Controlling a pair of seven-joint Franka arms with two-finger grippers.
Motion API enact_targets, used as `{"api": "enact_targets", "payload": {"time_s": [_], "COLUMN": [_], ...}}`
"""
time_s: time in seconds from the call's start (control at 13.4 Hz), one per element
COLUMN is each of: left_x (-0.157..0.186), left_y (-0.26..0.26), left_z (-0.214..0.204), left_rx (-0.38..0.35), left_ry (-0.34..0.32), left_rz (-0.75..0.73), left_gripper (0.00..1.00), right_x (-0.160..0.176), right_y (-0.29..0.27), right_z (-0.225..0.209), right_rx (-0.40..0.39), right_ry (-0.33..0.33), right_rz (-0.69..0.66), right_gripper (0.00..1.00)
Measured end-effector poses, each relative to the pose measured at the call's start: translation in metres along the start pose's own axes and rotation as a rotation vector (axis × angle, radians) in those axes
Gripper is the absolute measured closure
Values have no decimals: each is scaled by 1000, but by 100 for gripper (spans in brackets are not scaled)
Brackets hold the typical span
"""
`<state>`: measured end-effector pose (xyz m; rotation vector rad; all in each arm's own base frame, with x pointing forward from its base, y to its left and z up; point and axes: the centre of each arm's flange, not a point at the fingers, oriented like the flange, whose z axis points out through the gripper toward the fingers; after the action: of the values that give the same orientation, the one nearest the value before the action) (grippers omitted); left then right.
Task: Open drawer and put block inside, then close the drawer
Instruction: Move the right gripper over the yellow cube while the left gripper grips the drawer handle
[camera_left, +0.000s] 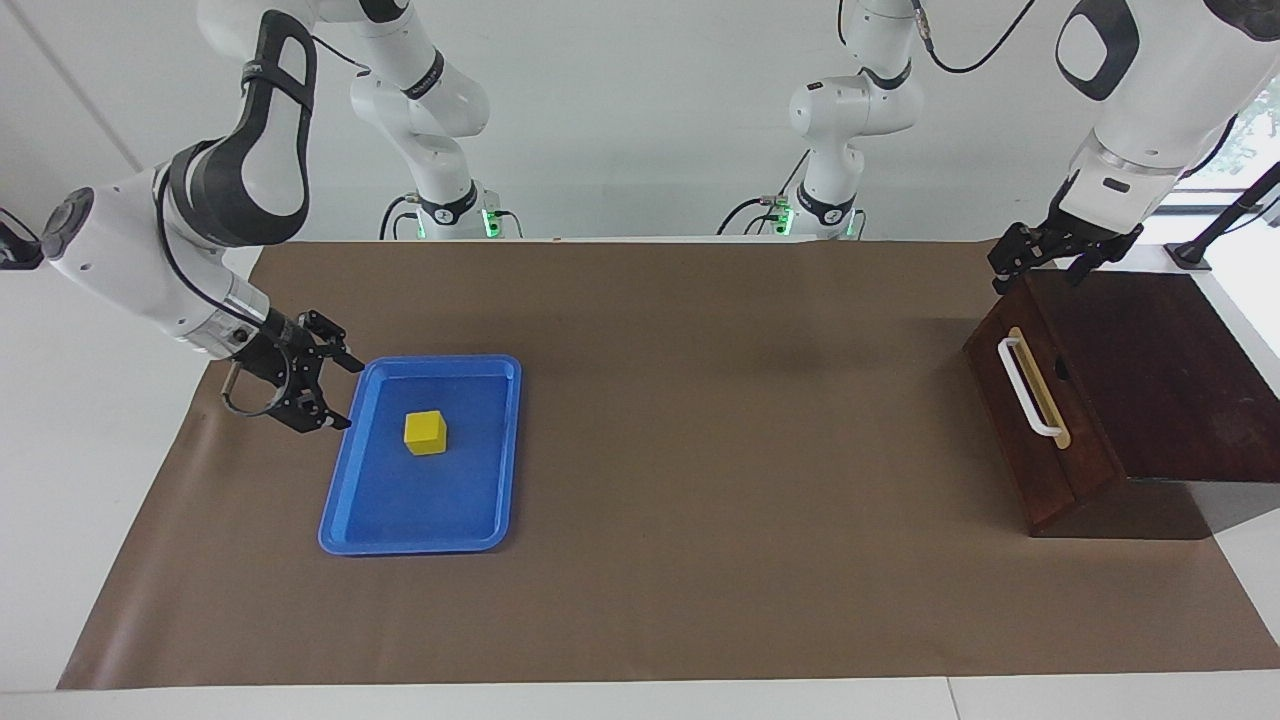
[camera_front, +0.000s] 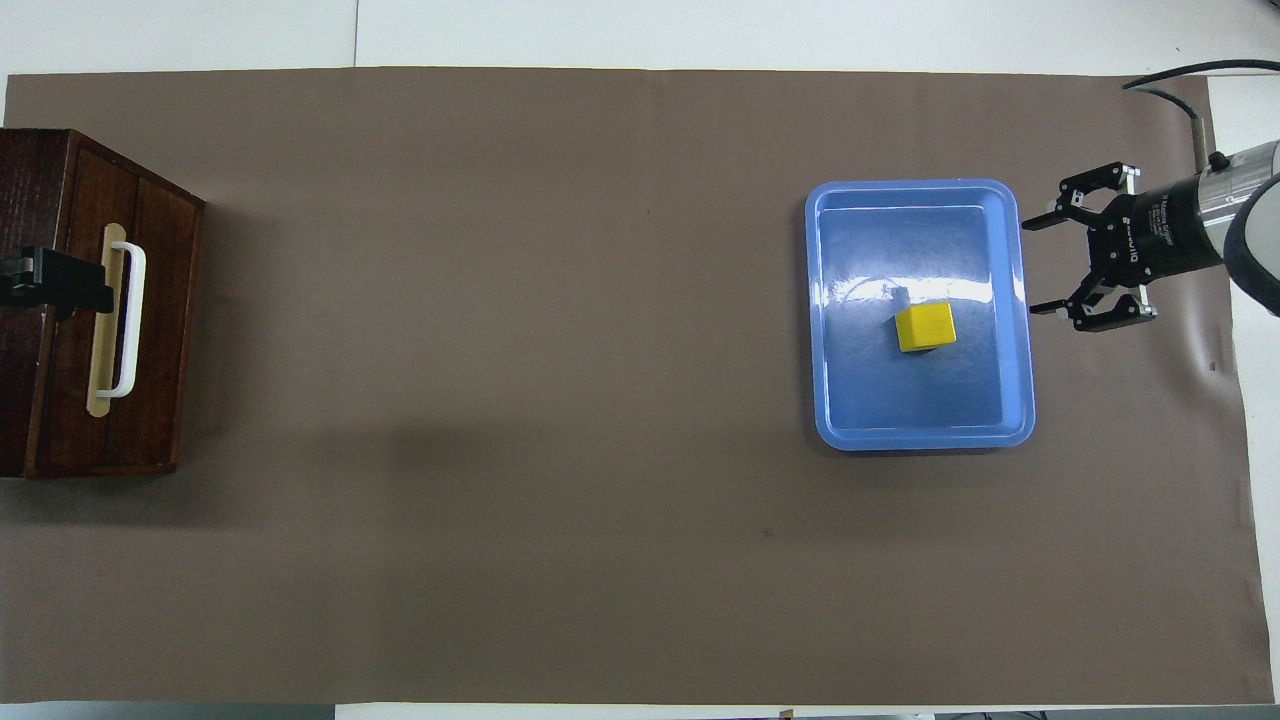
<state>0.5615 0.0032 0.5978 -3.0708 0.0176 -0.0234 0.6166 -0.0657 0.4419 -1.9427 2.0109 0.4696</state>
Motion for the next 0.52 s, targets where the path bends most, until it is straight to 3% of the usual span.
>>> {"api": "enact_targets", "payload": {"time_s": [0.52], "left_x": [11], "left_y": [88], "left_z": [68], "left_rx": [213], "left_ry": [-9], "left_rz": [182], "left_gripper": [0], "right_x": [45], "right_y": [-2], "right_z": [75], "right_rx": [-55], "right_ry": [-139], "right_rz": [46], "right_gripper": [7]}}
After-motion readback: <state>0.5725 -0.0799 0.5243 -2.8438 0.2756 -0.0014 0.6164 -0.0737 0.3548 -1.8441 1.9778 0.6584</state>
